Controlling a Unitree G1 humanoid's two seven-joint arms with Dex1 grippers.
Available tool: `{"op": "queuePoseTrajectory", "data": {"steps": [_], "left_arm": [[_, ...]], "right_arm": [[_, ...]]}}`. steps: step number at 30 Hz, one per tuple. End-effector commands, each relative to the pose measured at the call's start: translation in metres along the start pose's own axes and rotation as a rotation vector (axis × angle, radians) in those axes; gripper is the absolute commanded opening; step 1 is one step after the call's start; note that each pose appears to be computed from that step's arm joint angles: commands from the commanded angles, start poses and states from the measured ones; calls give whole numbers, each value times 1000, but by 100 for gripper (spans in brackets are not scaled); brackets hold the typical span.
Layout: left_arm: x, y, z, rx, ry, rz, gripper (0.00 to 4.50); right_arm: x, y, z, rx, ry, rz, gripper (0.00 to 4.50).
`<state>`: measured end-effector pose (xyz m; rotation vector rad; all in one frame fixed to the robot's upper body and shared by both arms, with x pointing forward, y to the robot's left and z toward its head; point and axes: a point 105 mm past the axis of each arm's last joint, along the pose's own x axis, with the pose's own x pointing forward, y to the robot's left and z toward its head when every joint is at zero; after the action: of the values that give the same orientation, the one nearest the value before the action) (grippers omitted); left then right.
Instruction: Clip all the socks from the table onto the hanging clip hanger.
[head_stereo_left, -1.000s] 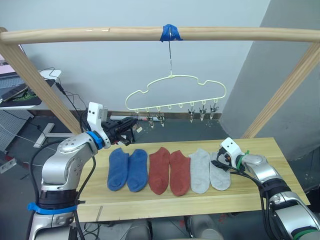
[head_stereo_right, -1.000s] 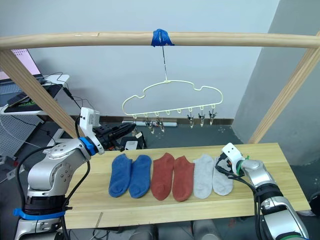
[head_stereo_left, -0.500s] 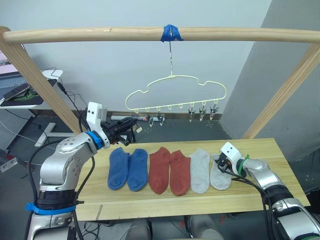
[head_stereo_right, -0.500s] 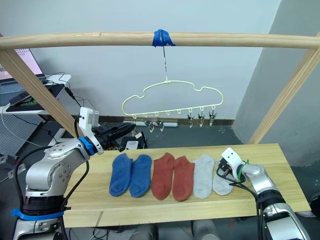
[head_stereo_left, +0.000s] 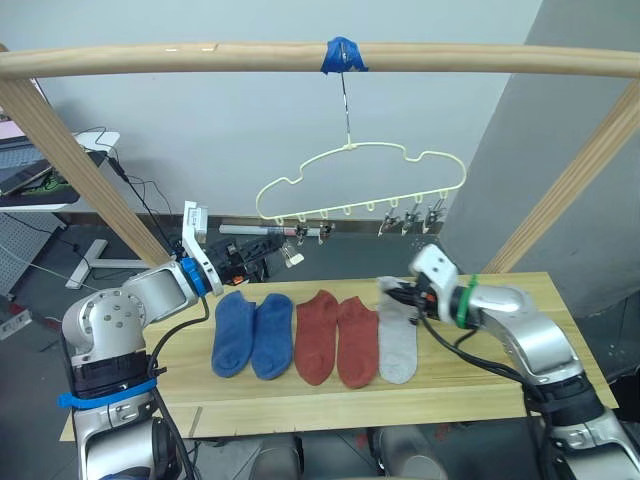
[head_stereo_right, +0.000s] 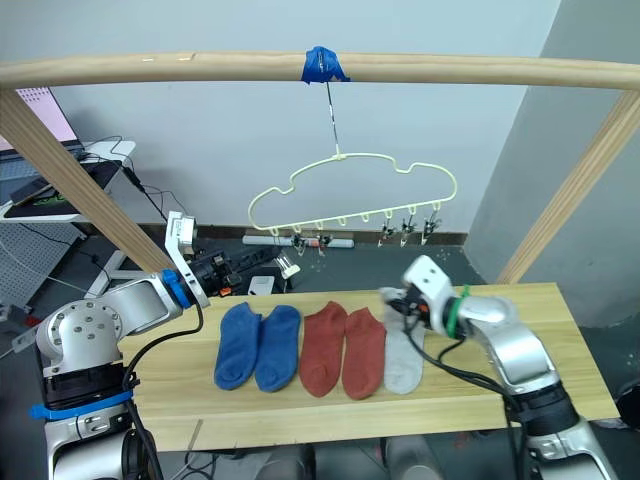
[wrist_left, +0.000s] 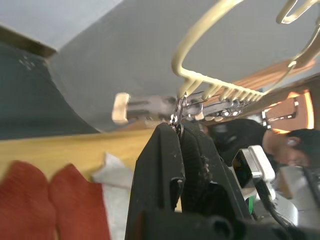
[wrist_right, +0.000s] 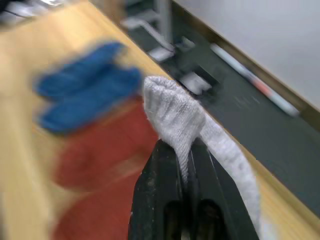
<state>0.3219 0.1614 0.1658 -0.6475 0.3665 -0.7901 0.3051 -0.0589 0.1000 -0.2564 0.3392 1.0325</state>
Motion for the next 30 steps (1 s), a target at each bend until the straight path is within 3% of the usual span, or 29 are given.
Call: {"op": "queuePoseTrajectory", "data": {"steps": [1, 4, 7, 30], "left_arm": [[-1, -5, 6, -4, -21, -6, 0], [3, -11, 8, 20, -21, -16, 0], [3, -13, 8, 31, -21, -21, 0], [3, -18, 4, 52, -20, -30, 0]], "right_arm": [[10, 7, 12, -6, -14, 9, 2], [34, 15, 27, 5, -38, 48, 2], [42, 19, 42, 19, -70, 72, 2], [49, 29, 84, 15, -136, 130, 2]]}}
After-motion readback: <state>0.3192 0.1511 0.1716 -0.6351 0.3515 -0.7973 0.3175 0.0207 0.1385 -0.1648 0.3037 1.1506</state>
